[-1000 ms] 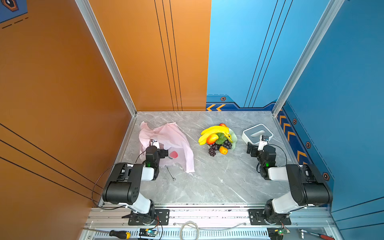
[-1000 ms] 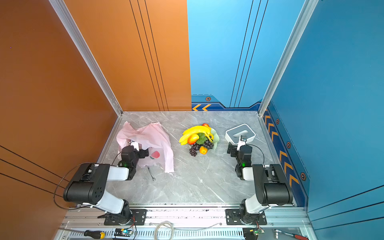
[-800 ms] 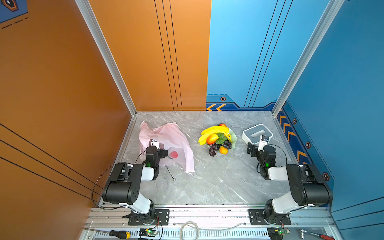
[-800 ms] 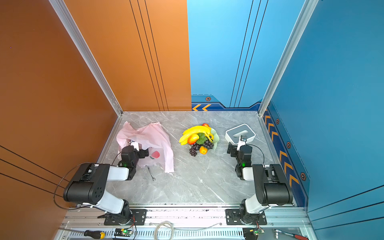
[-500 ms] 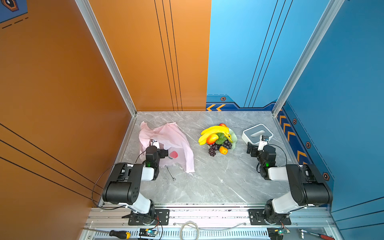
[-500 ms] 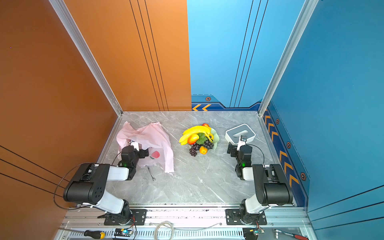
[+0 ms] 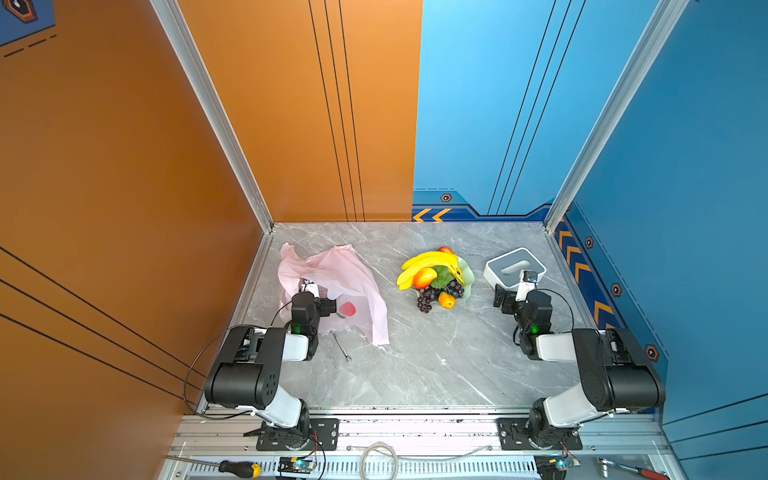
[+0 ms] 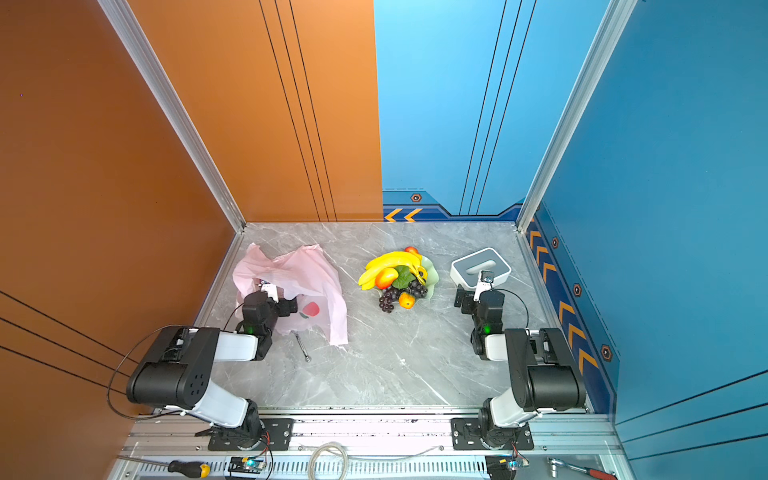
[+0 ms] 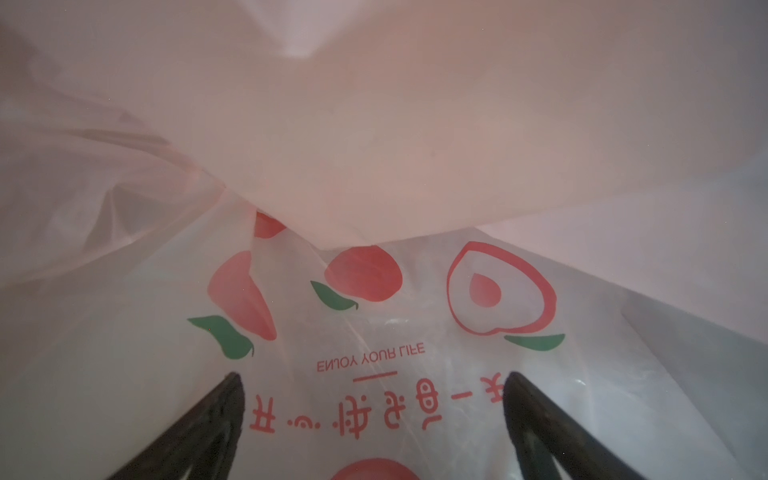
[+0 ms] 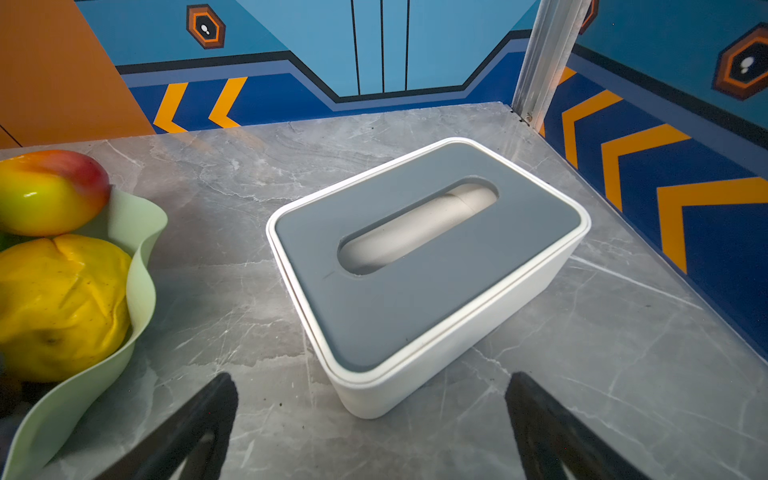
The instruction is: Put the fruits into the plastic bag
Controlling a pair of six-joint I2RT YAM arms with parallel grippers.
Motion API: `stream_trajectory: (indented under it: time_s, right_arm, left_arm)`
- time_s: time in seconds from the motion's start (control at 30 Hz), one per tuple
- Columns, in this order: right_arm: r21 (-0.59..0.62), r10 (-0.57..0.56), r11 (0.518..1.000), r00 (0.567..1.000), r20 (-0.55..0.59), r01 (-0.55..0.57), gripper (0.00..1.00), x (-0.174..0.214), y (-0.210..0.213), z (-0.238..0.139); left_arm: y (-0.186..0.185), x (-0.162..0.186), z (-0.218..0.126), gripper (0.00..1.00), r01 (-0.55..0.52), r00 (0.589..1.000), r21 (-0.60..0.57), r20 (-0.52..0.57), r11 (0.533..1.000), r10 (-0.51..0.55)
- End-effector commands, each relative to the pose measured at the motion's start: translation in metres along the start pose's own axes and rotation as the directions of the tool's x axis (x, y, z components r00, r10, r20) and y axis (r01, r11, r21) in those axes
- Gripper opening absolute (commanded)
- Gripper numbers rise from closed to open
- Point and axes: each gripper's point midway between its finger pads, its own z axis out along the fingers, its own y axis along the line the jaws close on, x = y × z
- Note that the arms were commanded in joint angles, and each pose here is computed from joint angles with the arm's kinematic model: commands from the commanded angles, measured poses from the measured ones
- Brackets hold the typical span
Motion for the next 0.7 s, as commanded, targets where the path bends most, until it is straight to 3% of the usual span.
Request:
stream_trajectory:
  time_s: [0.0, 0.3, 0.4, 0.5, 0.67]
  right_arm:
    - [0.024, -0.012, 1.0, 1.0, 0.019, 0.011, 1.0, -0.006, -0.001, 0.003]
    - [0.091, 0.005, 0.996, 0.997, 0.074, -0.011, 1.0, -0.023, -0.012, -0.015]
    - [0.131, 0.026, 0.991, 0.998, 0.051, -0.033, 1.0, -0.036, -0.018, -0.026]
    - [0.199, 0.154, 0.967, 0.987, 0.032, -0.158, 1.0, -0.054, -0.032, -0.041]
    - [0.225, 0.366, 0.91, 0.93, -0.039, -0.349, 1.0, -0.075, -0.039, -0.072]
  left_arm:
    - [-0.001, -0.015, 0.001, 0.98, -0.018, 0.999, -0.009, 0.034, 1.0, 0.018]
    - [0.004, -0.045, -0.023, 0.98, -0.024, 0.998, -0.054, 0.055, 0.998, 0.027]
    - [0.011, -0.06, -0.037, 0.98, 0.059, 0.998, -0.099, 0.036, 0.993, -0.056]
    - [0.008, -0.071, -0.053, 0.98, 0.129, 0.992, -0.095, 0.018, 0.987, -0.128]
    - [-0.013, -0.091, -0.089, 0.98, 0.183, 0.983, -0.041, 0.017, 0.982, -0.182]
